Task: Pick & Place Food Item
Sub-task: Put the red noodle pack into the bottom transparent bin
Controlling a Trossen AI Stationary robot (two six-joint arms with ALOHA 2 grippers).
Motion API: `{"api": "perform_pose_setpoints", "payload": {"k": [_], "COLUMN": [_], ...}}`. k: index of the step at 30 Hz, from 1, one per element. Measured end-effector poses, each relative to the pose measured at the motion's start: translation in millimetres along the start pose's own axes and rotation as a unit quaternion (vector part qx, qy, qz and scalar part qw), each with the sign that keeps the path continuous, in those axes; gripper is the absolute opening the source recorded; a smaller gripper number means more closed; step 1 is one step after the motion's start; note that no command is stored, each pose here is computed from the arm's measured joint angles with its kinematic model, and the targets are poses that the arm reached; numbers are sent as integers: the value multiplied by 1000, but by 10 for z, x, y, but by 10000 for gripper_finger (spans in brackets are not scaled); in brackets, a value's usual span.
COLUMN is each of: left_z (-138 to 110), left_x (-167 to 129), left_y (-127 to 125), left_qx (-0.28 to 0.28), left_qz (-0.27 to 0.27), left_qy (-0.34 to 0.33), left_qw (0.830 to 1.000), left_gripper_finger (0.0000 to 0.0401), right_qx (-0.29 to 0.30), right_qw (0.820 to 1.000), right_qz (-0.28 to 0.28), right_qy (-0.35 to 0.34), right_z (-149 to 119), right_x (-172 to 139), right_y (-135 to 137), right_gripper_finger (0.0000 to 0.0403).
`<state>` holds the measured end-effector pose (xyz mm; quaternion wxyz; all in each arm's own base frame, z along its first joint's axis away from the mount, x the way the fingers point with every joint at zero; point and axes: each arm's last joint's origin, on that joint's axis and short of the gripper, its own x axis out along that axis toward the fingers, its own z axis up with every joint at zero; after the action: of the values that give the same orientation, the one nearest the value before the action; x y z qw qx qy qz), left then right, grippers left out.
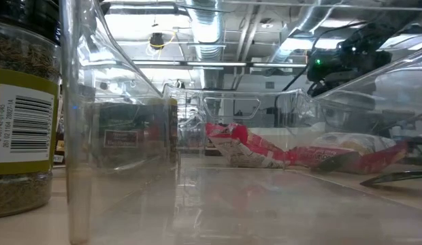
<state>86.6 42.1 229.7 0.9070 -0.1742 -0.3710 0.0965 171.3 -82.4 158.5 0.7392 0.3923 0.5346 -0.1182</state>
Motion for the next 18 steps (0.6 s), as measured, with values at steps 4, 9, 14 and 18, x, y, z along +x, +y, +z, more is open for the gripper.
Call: {"api": "perform_pose_setpoints", "payload": {"k": [4,9,14,18], "left_z": [0,0,0,-1], "left_x": [0,0,0,0], "left_y": [0,0,0,0], "left_qx": [0,0,0,0], "left_qz": [0,0,0,0], "left_qy": [0,0,0,0], "left_qw": [1000,1000,1000,1000], "left_gripper_finger": [85,85,85,85], "right_qx": [-1,-8,-26,-41], "right_qw": [1000,1000,999,998], "right_qz": [0,8,22,37], "right_qy": [1,-2,-17,-39], "right_z": [-1,-39,-136,-225], "right_x": [0,-52,-176,-293], "right_y": [0,32,126,206], "right_gripper_finger": [2,1,1,0]}}
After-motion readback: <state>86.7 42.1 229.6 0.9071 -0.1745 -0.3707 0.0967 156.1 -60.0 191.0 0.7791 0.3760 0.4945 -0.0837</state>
